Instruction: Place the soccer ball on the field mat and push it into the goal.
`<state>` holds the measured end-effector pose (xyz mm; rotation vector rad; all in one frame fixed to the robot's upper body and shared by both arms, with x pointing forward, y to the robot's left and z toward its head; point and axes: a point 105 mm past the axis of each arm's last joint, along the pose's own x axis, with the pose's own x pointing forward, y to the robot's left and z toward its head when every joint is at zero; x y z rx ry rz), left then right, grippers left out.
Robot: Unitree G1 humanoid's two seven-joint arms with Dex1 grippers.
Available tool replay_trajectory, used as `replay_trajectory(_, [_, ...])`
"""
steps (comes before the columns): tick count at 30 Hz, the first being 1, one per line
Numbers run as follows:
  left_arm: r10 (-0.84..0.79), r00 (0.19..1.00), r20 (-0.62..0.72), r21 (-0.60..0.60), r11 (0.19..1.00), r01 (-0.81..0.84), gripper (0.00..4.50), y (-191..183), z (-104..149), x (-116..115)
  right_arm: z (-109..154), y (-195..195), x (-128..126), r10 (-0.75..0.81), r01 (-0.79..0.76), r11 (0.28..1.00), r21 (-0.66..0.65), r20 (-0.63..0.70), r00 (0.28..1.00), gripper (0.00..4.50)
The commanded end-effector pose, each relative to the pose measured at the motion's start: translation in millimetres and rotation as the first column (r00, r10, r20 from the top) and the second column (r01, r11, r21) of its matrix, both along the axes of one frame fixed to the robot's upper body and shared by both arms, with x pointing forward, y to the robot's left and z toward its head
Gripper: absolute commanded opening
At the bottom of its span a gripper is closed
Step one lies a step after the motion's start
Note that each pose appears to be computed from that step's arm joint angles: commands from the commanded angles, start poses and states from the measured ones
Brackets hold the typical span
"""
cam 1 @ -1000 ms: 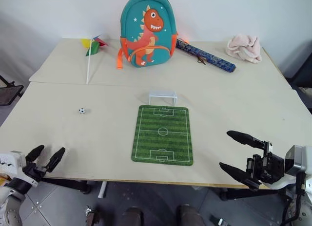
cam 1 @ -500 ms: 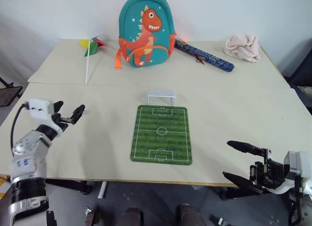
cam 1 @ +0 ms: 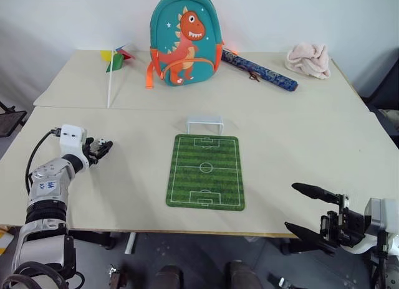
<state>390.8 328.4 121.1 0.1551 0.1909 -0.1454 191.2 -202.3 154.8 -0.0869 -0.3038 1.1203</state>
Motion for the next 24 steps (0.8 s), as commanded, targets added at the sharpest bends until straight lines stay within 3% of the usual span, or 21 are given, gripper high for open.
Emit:
replay_trajectory(1, [-0.014, 1.000, 0.011, 0.008, 1.000, 0.014, 1.92, 1, 6, 0, 8, 0, -3, -0.016, 0.016, 1.000, -0.004, 0.048, 0.999, 4.50])
replay_trajectory(5, [-0.030, 1.000, -0.010, 0.004, 1.000, 0.030, 0.87, 4, 0, -4, 8, -1, -4, -0.019, 0.019, 1.000, -0.006, 0.043, 0.999, 4.50])
replay_trajectory(8, [-0.073, 0.996, 0.058, -0.035, 0.997, 0.076, 0.87, 5, 14, -8, 8, -3, -5, -0.018, 0.018, 1.000, -0.010, 0.039, 0.999, 4.50])
replay_trajectory(12, [-0.311, 0.926, 0.215, -0.063, 0.942, 0.331, 0.87, -20, 51, -20, 10, -5, -9, -0.014, 0.015, 1.000, -0.013, 0.043, 0.999, 4.50])
replay_trajectory(15, [-0.653, 0.715, 0.248, -0.046, 0.729, 0.682, 0.87, -78, 87, -45, 15, -9, -14, -0.002, 0.003, 1.000, -0.016, 0.057, 0.998, 4.50])
replay_trajectory(17, [-0.811, 0.557, 0.180, -0.035, 0.561, 0.827, 0.87, -119, 95, -60, 18, -10, -15, -0.001, 0.002, 1.000, -0.024, 0.072, 0.997, 4.50])
replay_trajectory(20, [-0.947, 0.321, 0.023, 0.010, 0.321, 0.947, 0.87, -174, 85, -81, 15, -10, -21, 0.047, -0.040, 0.995, -0.086, 0.081, 0.996, 4.50])
replay_trajectory(24, [-0.972, 0.170, -0.164, 0.029, 0.167, 0.985, 0.87, -229, 53, -90, -3, -19, -29, 0.109, -0.107, 0.968, -0.226, -0.004, 0.994, 4.50])
